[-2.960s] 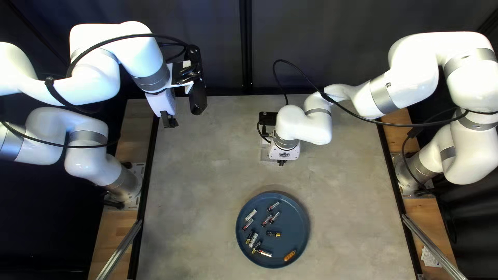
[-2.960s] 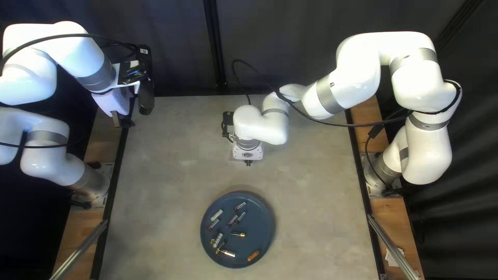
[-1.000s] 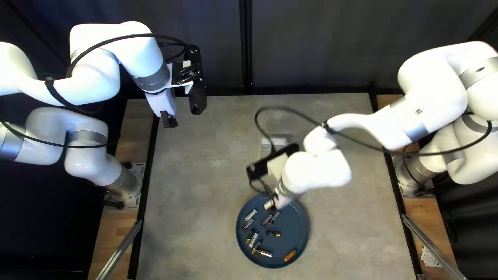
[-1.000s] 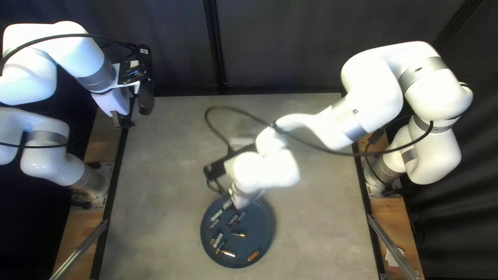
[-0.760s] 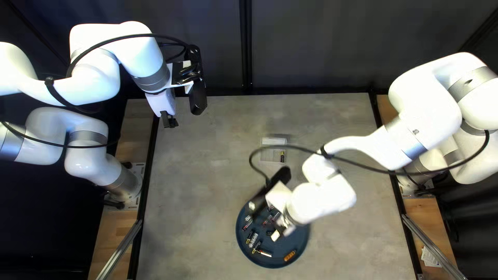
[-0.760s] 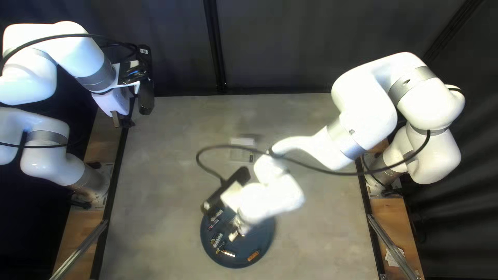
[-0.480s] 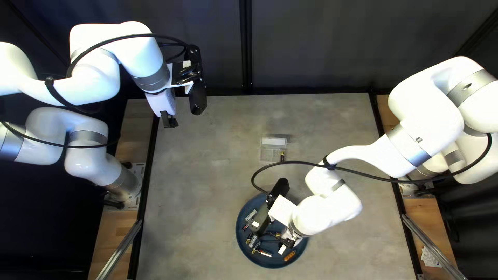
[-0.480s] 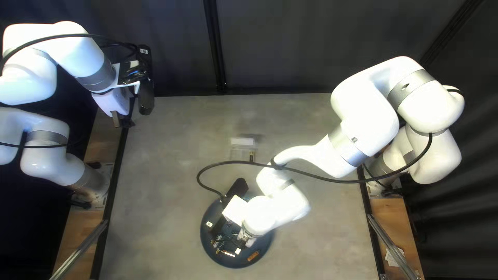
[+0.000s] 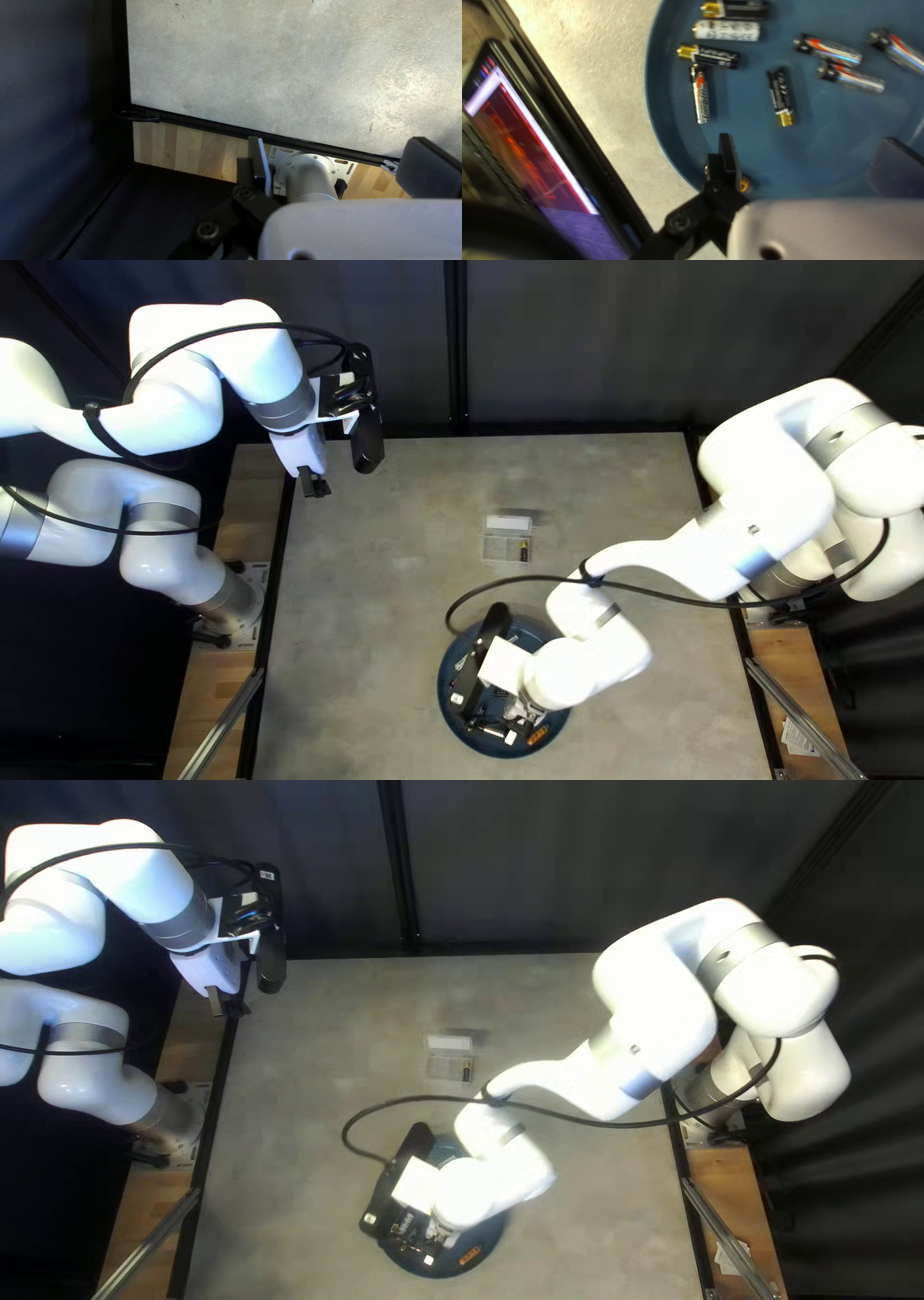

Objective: Pick up the batteries from the table and place them into the container

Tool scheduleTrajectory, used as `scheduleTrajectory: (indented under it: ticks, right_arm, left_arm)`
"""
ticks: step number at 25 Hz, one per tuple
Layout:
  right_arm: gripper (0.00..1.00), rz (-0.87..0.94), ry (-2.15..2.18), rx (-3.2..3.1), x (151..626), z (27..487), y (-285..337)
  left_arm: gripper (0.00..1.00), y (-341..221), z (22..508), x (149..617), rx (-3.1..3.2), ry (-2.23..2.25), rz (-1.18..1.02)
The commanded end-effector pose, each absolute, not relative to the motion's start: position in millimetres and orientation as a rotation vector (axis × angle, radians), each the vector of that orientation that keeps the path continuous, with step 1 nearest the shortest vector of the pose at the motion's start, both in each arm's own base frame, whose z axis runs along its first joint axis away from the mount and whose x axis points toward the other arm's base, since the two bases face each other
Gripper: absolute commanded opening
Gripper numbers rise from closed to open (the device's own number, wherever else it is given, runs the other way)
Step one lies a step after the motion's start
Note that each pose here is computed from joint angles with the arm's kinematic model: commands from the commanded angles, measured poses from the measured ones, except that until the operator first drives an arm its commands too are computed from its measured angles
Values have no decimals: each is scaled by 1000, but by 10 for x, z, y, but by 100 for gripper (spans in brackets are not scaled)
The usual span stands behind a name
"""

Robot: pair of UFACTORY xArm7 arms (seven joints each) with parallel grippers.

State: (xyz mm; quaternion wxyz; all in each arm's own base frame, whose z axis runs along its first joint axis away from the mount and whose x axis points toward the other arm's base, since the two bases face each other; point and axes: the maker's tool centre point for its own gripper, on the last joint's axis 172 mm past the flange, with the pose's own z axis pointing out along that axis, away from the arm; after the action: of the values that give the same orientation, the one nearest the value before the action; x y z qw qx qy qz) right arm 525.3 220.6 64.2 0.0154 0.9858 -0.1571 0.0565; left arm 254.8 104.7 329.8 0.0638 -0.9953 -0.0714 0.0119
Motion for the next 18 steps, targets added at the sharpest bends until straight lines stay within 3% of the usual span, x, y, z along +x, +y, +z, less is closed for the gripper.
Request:
scheduleTrajectory:
  ticks: [1,14,17,18]
  right_arm:
    - [100,153,-429,3074,5260,588,2194]
    - [100,119,-329,3078,5280,286,2043]
    - [77,114,-315,3080,5301,258,2033]
    - [75,112,-311,3080,5308,247,2038]
  left_arm:
    - [100,1047,3298,2548,-3006,-216,36]
    - [100,1047,3298,2548,-3006,-216,36]
    - [100,1047,3298,2548,-3006,-216,36]
    - [100,1047,3298,2548,-3006,-216,36]
